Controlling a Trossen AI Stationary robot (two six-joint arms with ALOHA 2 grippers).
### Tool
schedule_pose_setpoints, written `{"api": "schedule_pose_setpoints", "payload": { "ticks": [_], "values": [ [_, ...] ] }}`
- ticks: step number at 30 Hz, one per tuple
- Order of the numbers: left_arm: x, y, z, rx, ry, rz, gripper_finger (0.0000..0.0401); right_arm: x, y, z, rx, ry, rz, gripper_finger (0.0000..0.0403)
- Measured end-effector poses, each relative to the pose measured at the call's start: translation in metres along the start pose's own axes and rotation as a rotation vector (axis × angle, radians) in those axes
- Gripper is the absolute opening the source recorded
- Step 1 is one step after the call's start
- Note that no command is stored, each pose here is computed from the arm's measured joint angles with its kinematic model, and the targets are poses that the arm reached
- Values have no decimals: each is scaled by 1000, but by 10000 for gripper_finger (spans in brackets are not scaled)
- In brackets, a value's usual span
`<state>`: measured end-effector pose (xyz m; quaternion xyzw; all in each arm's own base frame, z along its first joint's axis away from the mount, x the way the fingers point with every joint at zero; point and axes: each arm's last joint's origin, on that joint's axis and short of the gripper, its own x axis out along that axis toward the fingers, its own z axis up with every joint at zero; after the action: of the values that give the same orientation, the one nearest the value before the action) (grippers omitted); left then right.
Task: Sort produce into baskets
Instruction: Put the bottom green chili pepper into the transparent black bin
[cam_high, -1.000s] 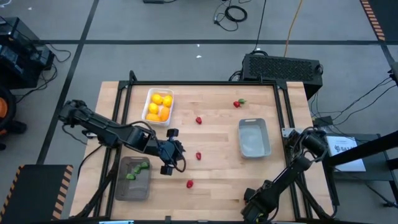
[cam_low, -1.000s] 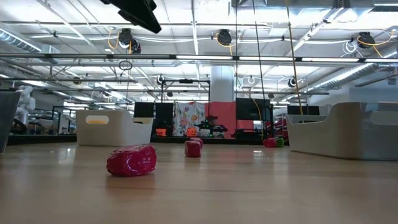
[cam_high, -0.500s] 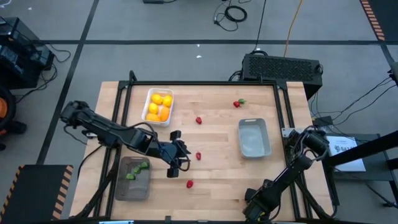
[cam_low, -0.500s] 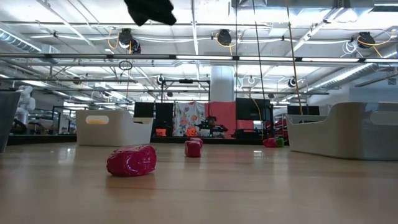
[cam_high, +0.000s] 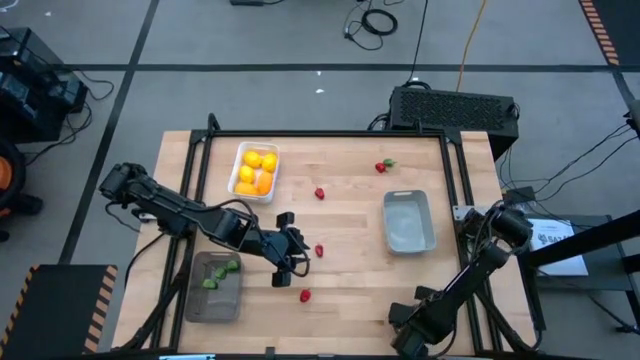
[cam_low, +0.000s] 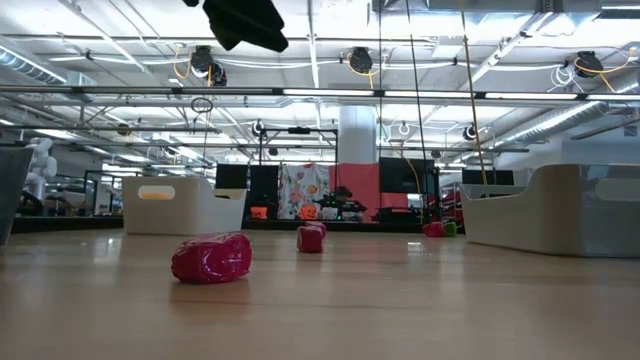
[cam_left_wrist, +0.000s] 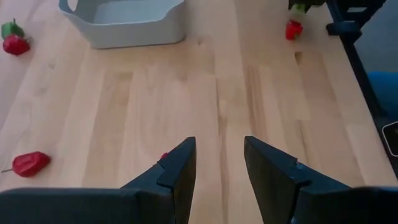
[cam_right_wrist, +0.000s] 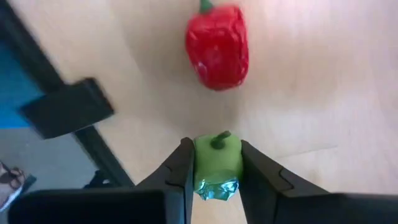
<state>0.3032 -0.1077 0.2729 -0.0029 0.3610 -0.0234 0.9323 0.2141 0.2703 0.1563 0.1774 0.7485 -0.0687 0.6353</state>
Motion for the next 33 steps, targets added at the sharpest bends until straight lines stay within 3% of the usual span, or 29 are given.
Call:
{"api": "schedule_pose_setpoints", "payload": {
  "ticks": [5,10,16,19,23,27,33],
  "values": [
    [-5,0,-4,16,40,-1,144,-23,-2,-2,-15,-118,36,88],
    [-21,5,-16,-3,167,29,144,-43,-2,12,-92,-359,73,88],
    [-55,18,-34,-35,343,93,144,-62,9,56,-282,-693,183,88],
    [-75,26,-42,-84,398,176,144,-73,15,83,-404,-868,250,88],
    [-97,33,-47,-136,390,244,144,-92,18,114,-547,-1119,296,88],
    [-110,36,-47,-121,329,284,144,-112,12,139,-590,-1336,307,88],
    [-117,43,-43,51,236,438,144,-130,-8,165,-600,-1473,231,89]
  ]
}}
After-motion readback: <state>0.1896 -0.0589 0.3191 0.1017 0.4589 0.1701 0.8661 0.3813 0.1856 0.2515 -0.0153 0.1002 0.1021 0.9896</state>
